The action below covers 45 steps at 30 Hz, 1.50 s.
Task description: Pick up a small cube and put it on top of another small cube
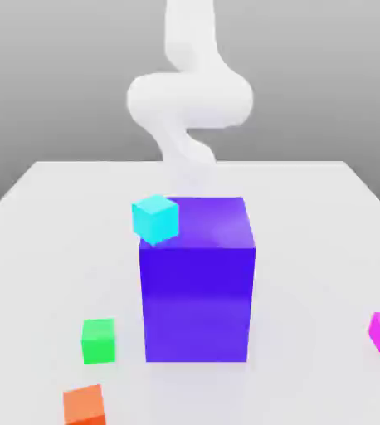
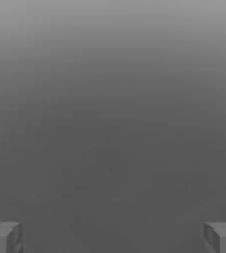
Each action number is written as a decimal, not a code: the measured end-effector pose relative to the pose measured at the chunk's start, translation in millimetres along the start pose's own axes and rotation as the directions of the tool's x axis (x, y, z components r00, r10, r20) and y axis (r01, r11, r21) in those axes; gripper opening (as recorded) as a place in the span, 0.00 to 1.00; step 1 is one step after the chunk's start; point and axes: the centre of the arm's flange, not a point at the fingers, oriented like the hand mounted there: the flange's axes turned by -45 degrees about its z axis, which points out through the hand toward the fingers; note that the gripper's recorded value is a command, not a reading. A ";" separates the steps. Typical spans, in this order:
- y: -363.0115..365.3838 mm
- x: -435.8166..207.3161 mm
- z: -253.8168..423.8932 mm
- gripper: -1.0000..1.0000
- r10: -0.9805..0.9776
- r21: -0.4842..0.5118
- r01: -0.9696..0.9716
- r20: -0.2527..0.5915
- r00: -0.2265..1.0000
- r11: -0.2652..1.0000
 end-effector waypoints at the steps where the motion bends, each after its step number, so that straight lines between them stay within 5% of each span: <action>1: 4.6 -11.0 22.4 0.50 0.065 -0.021 -0.064 0.062 0.996 0.998; 8: 42.8 -101.1 139.2 0.50 0.482 -0.276 -0.403 0.355 0.801 0.873; 11: 59.8 -147.1 175.7 0.50 0.636 -0.418 -0.486 0.408 0.655 0.768; 15: 67.4 -185.4 219.1 0.50 0.674 -0.457 -0.501 0.415 0.611 0.735; 16: 68.4 -194.0 228.4 0.00 0.676 -0.459 -0.501 0.415 0.609 0.734; 27: 65.3 -168.4 196.2 0.00 0.677 -0.457 -0.504 0.416 0.607 0.733; 37: -100.5 -210.4 150.2 0.00 0.273 -0.171 -0.213 0.579 0.768 0.962; 45: -203.3 -309.0 114.2 0.00 -0.134 0.091 0.099 0.614 0.778 0.991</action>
